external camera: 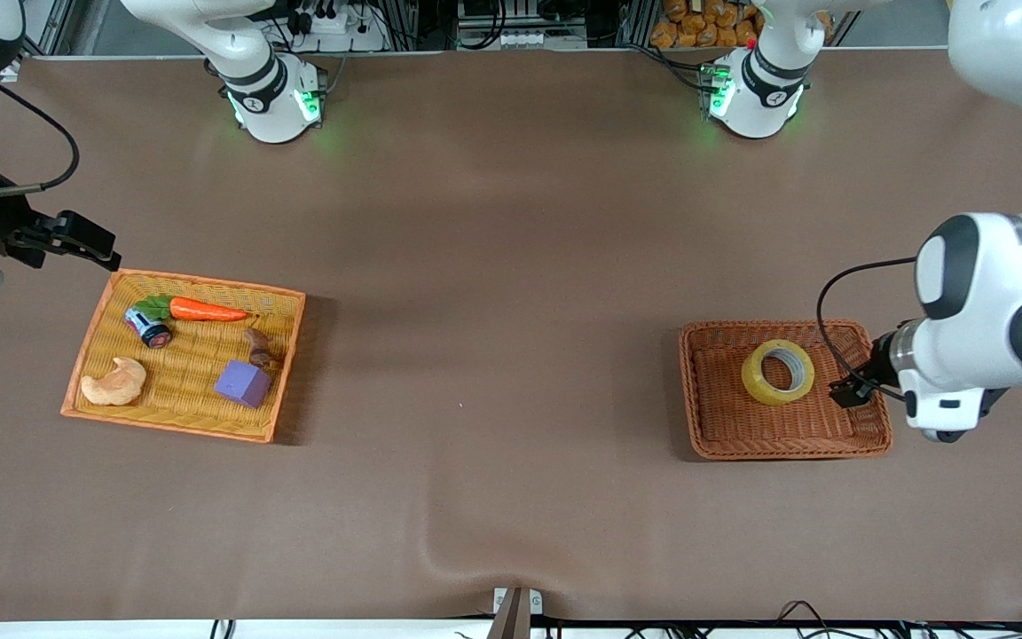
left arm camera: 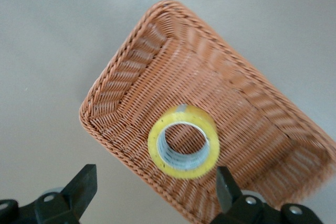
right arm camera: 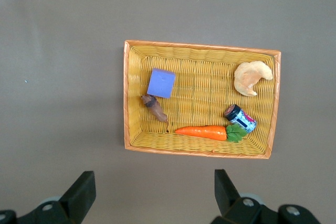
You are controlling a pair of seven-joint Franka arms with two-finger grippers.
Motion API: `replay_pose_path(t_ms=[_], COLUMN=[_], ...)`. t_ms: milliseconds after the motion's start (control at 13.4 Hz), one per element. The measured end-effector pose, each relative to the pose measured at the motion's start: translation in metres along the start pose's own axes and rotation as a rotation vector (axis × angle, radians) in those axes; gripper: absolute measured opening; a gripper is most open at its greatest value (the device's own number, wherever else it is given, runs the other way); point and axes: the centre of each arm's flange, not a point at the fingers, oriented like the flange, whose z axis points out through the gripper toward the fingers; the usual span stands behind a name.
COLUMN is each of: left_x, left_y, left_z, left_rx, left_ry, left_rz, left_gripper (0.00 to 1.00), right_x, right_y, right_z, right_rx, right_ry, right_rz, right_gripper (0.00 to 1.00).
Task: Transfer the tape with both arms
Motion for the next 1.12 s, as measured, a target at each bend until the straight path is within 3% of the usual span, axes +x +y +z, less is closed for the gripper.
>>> replay_pose_path(t_ms=[299, 746, 1119], left_x=[-0.022, -0.085, -0.13], left_y=[-0.021, -0.053, -0.068], left_z=[-0.059, -0.062, -0.08], left_rx=[-0.068, -0.098, -0.086], left_ry=[0.054, 0.107, 0.143], left_rz=[0.192, 0.544, 0.649], left_gripper=[1.0, 1.0, 1.0], right_x=[0.0, 0.0, 0.0], right_y=[0.0, -0.001, -0.001], right_z=[0.0, 0.0, 0.0], right_rx=[0.0, 0.0, 0.0], right_ry=[0.0, 0.001, 0.0], right_rz=[0.0, -0.001, -0.002], right_gripper=[1.0, 1.0, 1.0])
